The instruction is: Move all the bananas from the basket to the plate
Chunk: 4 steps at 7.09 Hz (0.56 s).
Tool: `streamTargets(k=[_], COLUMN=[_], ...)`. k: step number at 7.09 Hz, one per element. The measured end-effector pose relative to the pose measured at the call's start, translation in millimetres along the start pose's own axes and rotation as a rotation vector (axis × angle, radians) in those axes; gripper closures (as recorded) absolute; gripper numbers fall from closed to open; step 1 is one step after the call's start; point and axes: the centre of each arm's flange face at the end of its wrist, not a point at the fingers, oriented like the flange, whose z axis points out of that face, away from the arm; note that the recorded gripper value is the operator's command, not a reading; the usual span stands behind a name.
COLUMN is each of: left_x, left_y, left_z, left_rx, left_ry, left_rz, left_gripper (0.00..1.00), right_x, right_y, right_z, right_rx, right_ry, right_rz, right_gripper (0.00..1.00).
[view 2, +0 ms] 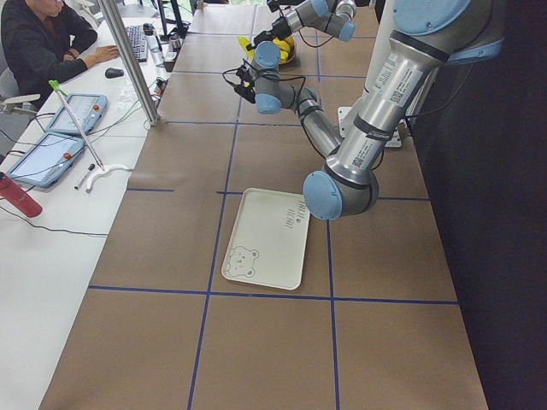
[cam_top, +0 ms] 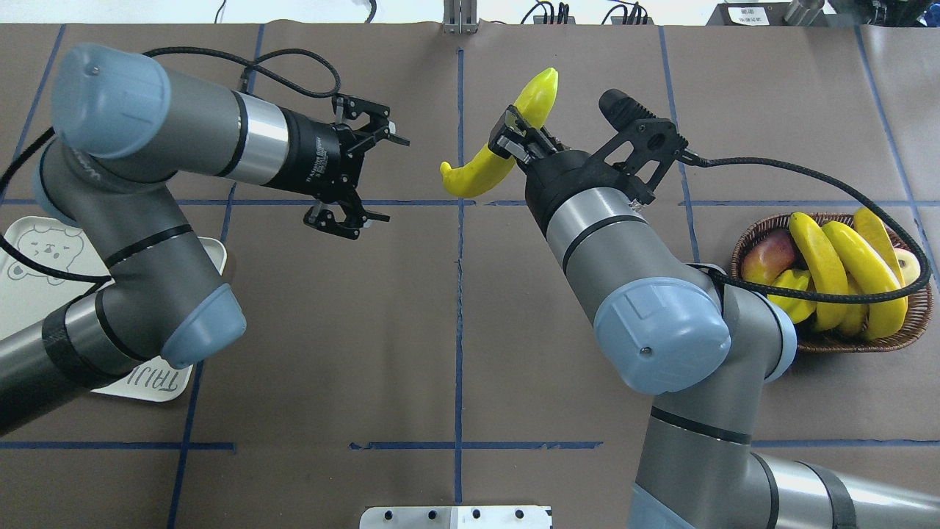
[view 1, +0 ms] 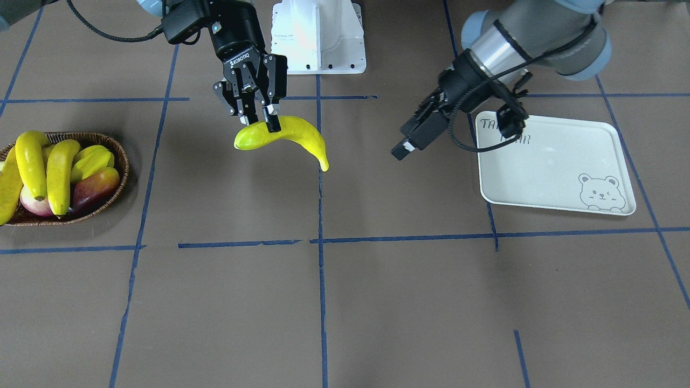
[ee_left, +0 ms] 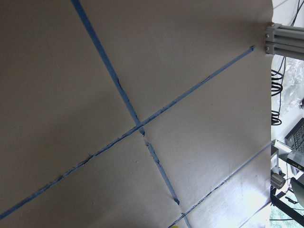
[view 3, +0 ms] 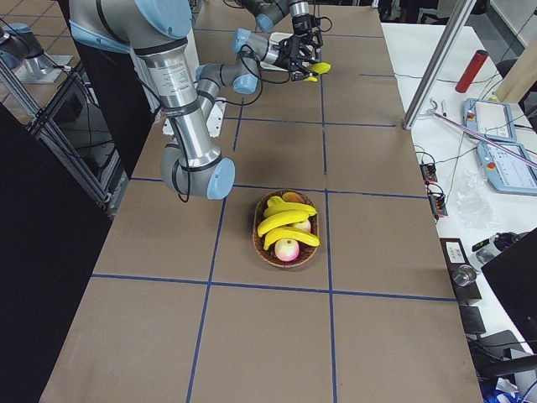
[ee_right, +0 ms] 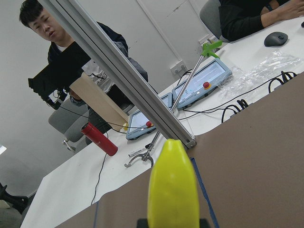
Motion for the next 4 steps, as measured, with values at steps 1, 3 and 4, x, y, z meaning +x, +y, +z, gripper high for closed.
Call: streamTargets(k=[1, 3, 4], left_x=[-2, 1, 3], left_y=[16, 31, 34], left_z=[5, 7, 10], left_rx=[0.005, 0.002, 0.003], left_ry=[-0.005, -0.005, -0.006], left_rz=[-0.021, -0.05, -0.058], left_gripper=[0.0, 0.0, 0.0], right_x=[0, 0, 0], right_y=[1, 4, 7], right_z=[1, 2, 0], right_rx=[0.006, 0.009, 0.009], right_ry=[0.001, 0.004, 0.003], right_rz=[-0.009, -0.019, -0.021], right_gripper=[1.0, 1.0, 1.0])
